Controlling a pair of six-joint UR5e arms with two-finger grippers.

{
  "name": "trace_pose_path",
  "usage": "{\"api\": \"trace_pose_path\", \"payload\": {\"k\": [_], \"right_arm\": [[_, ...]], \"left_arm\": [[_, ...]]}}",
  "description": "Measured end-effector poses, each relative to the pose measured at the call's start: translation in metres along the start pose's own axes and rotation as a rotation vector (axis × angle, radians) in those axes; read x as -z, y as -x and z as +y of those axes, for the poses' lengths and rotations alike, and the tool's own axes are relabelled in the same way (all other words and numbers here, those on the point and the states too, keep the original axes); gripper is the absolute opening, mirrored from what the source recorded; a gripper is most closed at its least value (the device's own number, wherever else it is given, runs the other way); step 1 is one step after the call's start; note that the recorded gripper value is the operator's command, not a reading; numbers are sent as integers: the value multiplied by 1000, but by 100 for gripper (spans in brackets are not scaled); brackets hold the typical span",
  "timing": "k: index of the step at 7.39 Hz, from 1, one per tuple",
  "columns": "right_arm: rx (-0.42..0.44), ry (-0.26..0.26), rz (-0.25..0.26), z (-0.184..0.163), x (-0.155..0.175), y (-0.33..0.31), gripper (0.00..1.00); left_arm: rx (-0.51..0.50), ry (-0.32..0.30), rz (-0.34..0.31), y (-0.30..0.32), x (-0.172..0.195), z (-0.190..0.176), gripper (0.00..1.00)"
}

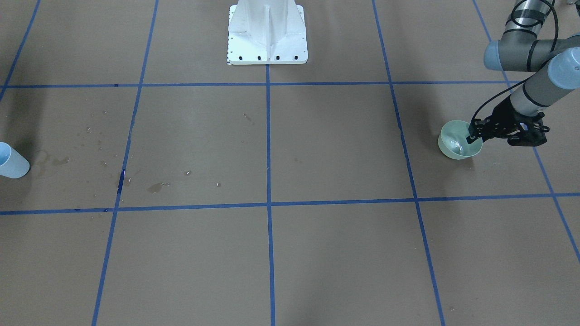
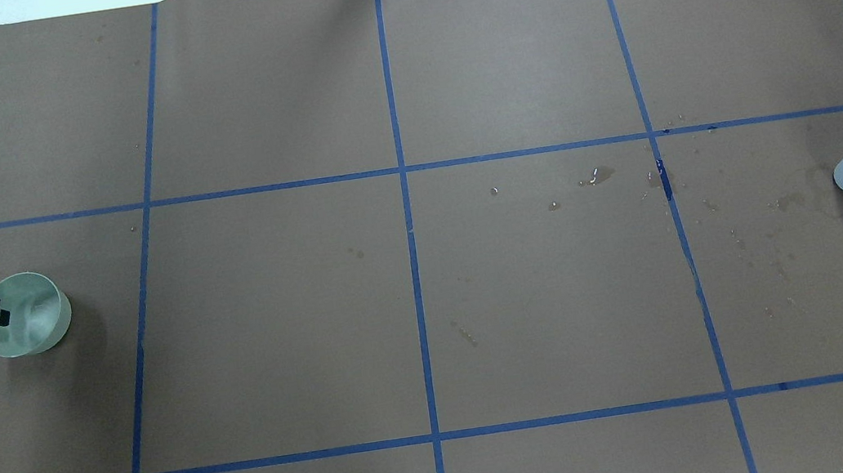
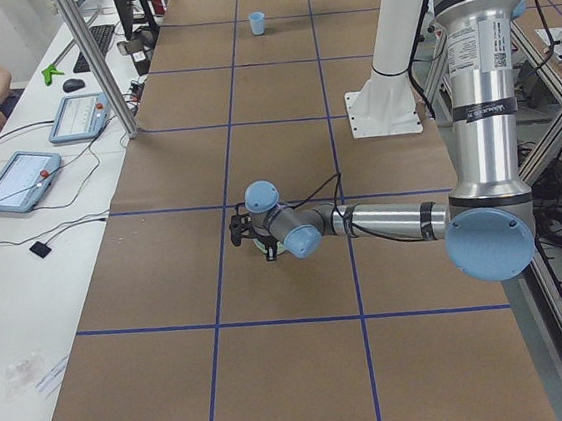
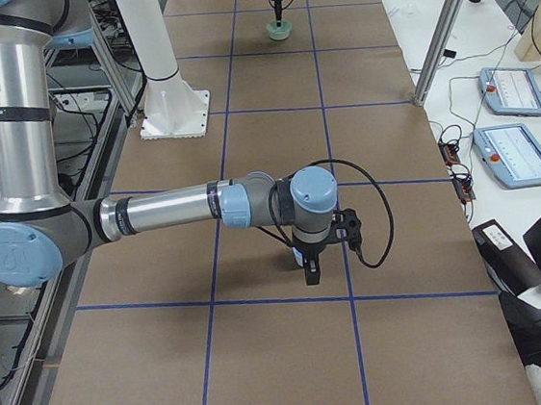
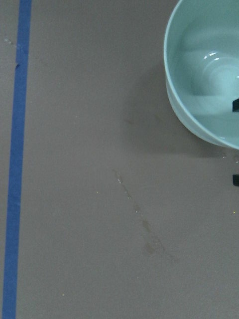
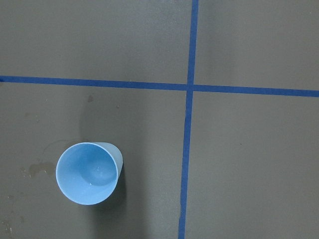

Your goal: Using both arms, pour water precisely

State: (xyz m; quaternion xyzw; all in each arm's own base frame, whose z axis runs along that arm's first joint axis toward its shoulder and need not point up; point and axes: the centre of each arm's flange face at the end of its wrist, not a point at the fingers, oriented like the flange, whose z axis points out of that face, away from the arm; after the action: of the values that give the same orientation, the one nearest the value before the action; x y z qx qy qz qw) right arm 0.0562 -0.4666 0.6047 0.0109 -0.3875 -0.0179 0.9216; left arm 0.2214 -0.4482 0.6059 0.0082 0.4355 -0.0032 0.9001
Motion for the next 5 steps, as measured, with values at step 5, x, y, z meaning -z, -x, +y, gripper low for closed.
{"api": "trace_pose_path", "payload": {"k": [5], "right_arm": [[4, -7, 0, -2, 4, 2, 100]], "left_arm": [[-9, 21, 44, -26, 20, 2, 0]]}}
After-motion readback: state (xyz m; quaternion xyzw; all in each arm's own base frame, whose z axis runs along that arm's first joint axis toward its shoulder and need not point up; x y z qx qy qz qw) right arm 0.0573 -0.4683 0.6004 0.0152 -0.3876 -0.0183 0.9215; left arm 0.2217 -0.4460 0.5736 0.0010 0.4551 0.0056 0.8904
